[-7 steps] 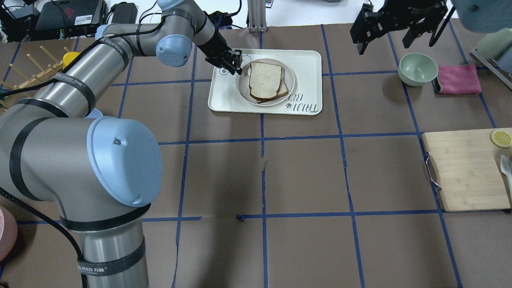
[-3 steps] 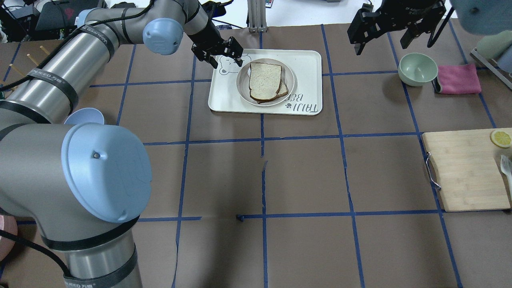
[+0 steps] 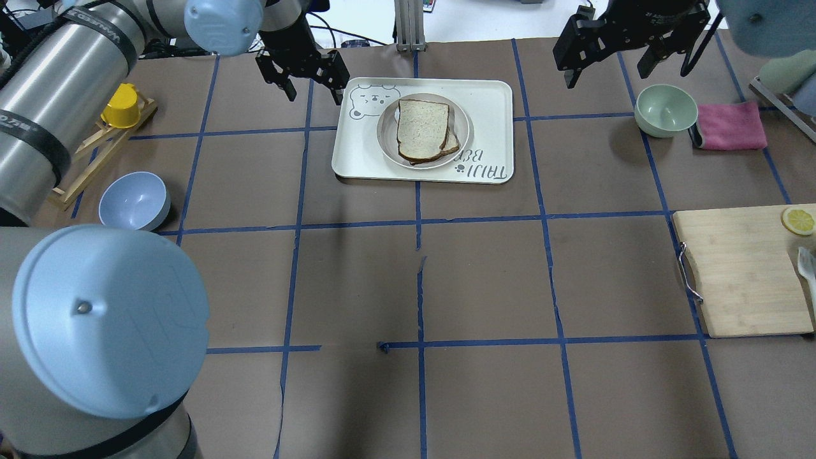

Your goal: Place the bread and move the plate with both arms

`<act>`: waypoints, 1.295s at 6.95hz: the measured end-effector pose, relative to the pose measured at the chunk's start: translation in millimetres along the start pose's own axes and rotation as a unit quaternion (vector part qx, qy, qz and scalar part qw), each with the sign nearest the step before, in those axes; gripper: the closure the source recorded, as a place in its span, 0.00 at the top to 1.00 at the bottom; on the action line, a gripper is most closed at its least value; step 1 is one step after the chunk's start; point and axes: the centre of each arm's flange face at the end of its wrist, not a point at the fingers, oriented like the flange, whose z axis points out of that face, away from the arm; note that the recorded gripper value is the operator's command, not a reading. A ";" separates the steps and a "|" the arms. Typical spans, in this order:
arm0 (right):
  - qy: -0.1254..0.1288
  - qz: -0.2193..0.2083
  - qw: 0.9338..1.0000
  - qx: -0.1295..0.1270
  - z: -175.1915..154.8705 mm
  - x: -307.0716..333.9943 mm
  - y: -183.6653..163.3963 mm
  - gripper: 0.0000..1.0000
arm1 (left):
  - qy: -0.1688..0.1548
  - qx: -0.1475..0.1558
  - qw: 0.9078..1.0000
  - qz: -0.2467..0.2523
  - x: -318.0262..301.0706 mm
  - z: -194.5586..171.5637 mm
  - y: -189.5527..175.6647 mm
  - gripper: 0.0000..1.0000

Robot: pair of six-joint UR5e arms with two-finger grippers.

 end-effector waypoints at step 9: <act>0.000 0.000 1.000 -0.002 2.2 1.2 -0.6 1.00 | -0.019 0.012 0.989 -0.145 -10.3 -77.6 172.7 1.00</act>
